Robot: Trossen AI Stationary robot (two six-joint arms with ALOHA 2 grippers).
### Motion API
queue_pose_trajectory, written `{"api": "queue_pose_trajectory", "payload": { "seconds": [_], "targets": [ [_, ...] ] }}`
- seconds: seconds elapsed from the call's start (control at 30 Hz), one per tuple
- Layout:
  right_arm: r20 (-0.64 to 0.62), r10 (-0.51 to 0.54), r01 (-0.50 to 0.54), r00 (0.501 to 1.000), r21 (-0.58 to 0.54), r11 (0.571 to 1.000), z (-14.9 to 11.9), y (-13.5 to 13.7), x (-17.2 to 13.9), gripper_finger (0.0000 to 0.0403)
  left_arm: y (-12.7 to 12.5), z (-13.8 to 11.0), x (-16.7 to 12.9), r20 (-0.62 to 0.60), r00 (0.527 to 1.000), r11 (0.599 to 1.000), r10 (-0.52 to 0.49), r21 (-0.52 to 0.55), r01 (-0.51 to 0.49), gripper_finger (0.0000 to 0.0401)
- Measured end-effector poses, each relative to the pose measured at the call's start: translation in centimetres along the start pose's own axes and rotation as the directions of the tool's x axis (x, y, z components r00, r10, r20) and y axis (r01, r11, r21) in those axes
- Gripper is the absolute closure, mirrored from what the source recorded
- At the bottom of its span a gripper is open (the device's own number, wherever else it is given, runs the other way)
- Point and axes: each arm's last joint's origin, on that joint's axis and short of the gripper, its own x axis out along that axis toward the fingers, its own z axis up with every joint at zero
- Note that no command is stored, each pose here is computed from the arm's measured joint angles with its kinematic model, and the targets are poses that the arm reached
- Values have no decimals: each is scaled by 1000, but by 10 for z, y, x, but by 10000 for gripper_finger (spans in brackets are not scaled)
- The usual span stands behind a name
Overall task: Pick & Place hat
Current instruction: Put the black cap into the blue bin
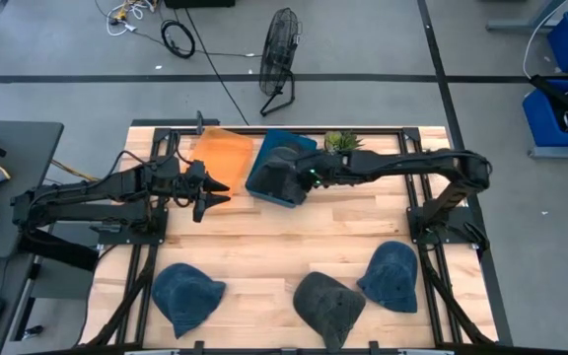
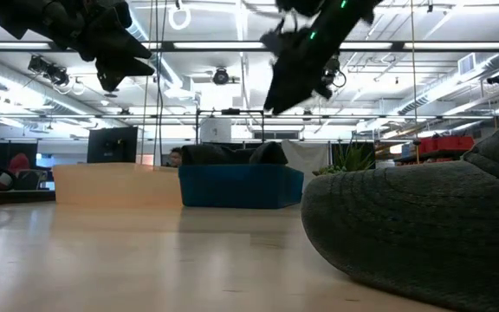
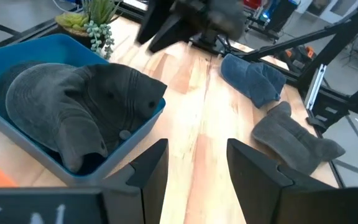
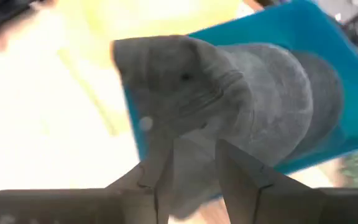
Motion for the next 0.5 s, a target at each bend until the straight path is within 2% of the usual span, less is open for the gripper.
{"api": "queue_pose_trajectory", "payload": {
  "seconds": [0.13,0.27,0.4,0.5],
  "targets": [
    [-46,19,-24,999,-108,994,-5,9,-41,288,0,-1,0,-8,1000,1000,2,-3,-2,232],
    [-126,28,-48,992,-160,986,-22,15,-84,291,0,-1,0,-15,1000,1000,4,-5,-4,232],
    [-206,-1,-35,978,-169,985,-42,18,-115,284,0,-1,0,-15,1000,1000,4,1,-4,232],
    [-244,-3,-33,970,-144,989,-54,24,-125,272,0,-1,0,-6,1000,1000,2,3,-2,232]
  ]
}}
